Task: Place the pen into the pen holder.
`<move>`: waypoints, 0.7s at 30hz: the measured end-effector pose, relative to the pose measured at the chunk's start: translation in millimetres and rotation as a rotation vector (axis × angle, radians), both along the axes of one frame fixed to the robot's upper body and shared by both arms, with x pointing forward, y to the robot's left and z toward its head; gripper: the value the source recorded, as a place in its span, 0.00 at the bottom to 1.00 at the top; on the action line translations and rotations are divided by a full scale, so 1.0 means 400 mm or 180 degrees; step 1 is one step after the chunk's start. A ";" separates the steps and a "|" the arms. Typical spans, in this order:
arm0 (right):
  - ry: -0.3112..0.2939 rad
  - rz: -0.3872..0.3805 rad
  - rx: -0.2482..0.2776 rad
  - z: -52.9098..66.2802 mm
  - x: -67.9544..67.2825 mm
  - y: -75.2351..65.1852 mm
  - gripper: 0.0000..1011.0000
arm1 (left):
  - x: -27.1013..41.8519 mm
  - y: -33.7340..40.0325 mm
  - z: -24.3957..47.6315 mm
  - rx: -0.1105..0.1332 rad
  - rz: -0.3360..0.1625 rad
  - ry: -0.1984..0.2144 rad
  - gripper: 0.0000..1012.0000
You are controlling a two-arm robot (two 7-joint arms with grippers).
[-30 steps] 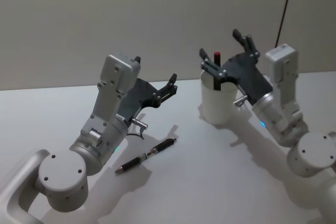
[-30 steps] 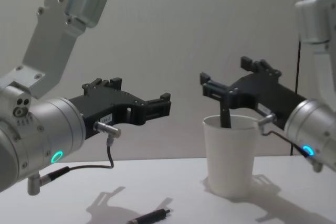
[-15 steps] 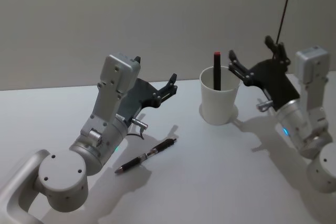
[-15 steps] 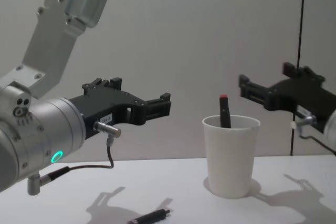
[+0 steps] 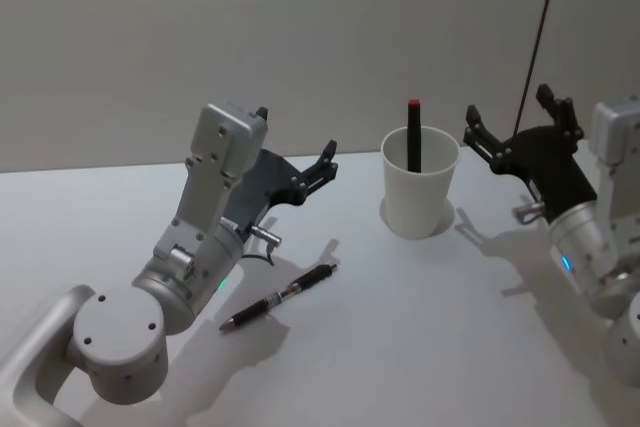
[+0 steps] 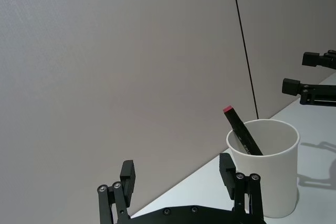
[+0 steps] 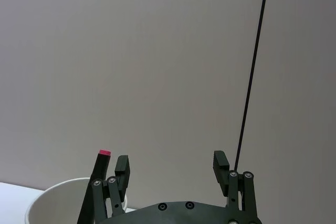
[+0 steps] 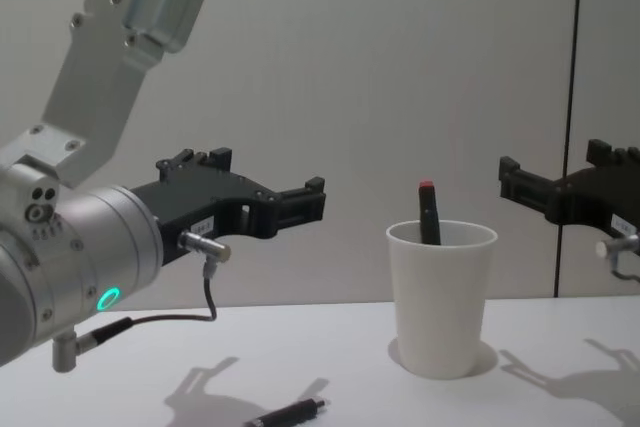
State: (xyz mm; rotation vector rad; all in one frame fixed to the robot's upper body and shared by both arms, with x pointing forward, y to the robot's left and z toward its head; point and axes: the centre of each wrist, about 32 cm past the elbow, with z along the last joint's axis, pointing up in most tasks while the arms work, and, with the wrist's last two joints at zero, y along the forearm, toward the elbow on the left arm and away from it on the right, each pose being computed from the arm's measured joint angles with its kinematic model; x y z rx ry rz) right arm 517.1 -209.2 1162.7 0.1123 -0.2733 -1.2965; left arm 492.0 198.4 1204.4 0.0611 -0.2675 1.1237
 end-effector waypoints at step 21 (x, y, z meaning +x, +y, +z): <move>0.0387 0.0103 0.0083 0.035 -0.113 -0.052 0.99 | 0.000 0.000 0.000 0.0000 0.0000 0.0000 0.99</move>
